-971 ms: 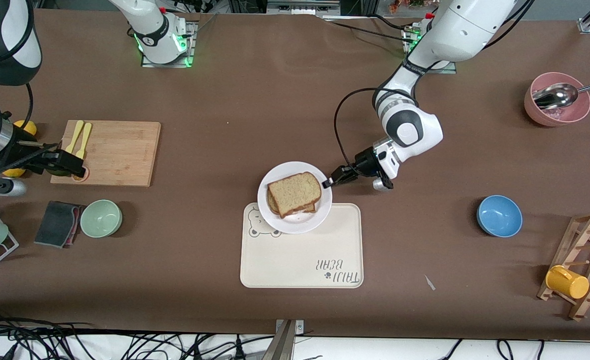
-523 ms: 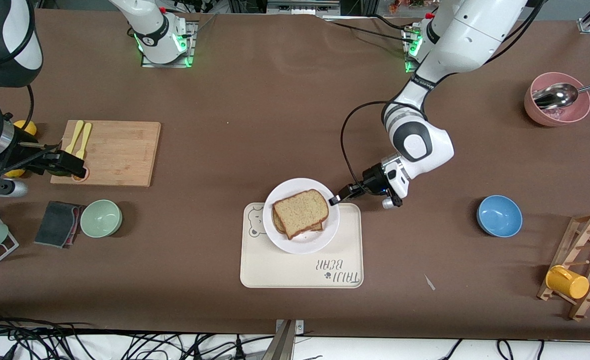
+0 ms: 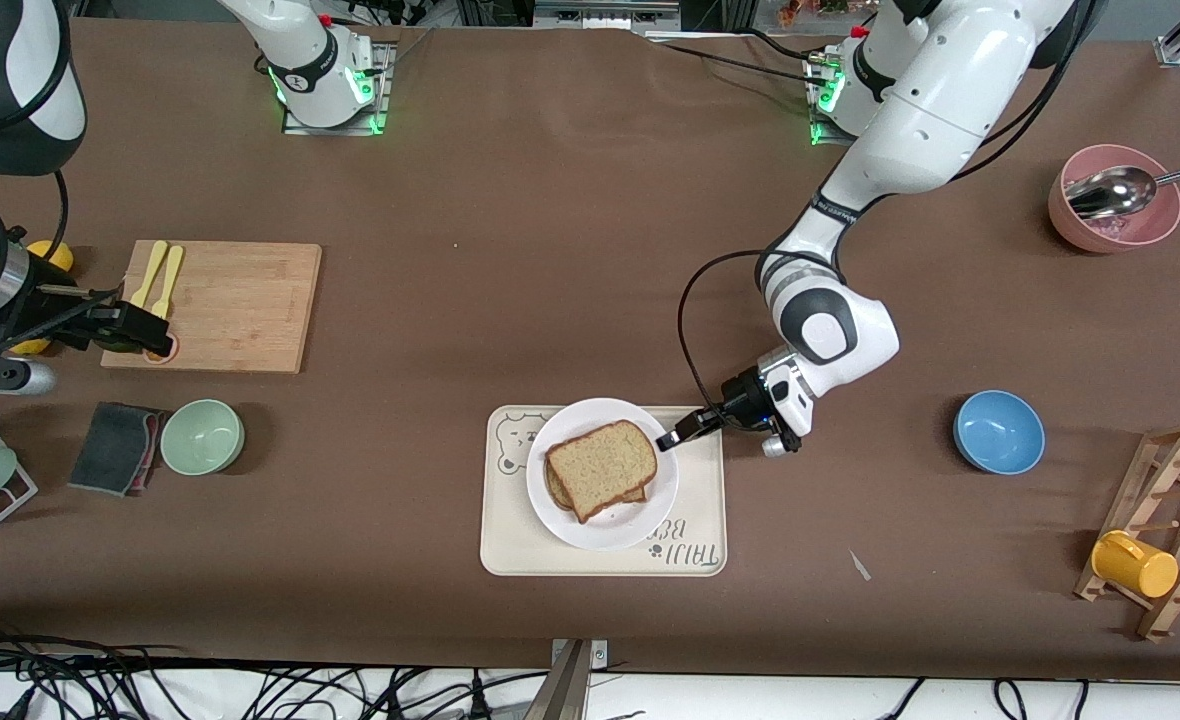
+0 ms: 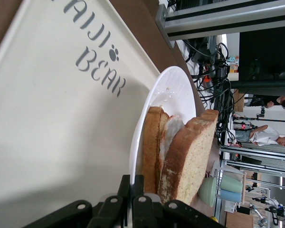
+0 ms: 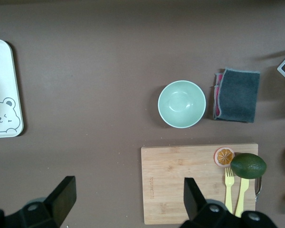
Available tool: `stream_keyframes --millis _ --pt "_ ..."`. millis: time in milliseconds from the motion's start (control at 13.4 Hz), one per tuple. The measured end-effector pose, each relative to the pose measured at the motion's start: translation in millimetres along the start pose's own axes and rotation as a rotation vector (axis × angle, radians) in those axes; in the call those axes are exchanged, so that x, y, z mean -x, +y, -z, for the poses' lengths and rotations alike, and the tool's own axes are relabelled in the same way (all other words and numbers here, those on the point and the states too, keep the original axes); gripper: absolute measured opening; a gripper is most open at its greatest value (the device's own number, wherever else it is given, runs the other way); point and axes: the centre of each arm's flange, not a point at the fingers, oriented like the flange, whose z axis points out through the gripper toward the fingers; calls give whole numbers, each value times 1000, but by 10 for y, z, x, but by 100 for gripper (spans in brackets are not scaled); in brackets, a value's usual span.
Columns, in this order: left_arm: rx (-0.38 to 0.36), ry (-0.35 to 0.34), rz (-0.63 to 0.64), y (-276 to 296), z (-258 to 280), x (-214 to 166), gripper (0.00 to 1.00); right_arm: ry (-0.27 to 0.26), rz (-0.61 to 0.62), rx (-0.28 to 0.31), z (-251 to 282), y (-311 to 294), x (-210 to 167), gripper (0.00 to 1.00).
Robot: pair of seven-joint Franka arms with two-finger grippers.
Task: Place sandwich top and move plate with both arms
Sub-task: 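Adjust the plate on the tray and open the left gripper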
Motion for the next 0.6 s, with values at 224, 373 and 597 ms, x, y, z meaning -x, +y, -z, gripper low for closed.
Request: stream_keyframes --millis 224,373,597 --pt "-27 -6 -35 -18 -82 -170 5 1 2 6 -2 1 -1 100" --pt "-35 -10 -51 -50 -135 -251 5 1 4 9 -3 -7 0 100" --pt "-31 -8 -55 -111 -219 -309 5 1 7 10 -3 -23 1 100"
